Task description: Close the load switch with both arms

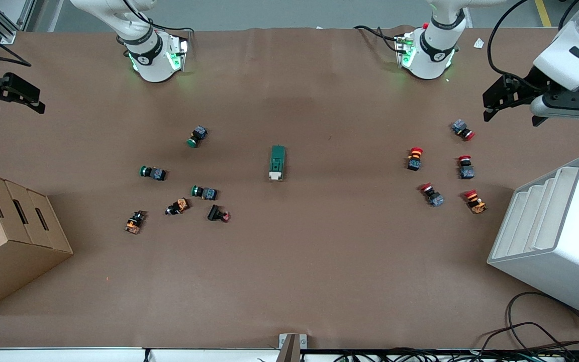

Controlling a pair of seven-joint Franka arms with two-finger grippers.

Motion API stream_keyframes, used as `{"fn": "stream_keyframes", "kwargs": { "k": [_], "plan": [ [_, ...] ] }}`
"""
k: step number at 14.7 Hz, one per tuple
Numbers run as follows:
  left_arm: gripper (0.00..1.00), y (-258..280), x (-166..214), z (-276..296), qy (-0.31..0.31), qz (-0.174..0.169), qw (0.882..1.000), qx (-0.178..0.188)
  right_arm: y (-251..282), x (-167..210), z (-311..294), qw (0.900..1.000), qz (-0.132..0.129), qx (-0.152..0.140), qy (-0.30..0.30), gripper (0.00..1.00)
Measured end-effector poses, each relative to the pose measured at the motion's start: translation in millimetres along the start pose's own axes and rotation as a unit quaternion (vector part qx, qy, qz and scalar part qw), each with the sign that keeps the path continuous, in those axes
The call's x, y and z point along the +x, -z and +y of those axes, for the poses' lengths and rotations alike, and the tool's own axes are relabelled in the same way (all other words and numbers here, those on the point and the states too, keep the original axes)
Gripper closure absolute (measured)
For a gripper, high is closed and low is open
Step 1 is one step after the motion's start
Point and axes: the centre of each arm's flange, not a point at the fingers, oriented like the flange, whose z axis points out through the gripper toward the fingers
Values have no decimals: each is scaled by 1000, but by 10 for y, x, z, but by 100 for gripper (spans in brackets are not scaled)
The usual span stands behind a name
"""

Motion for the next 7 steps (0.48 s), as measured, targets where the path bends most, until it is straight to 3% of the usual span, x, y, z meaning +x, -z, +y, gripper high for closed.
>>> {"fn": "stream_keyframes", "kwargs": {
  "k": [7],
  "plan": [
    [0, -2, -8, -147, 2, -5, 1000, 1, -11, -9, -1, 1000, -4, 0, 0, 0]
  ]
}}
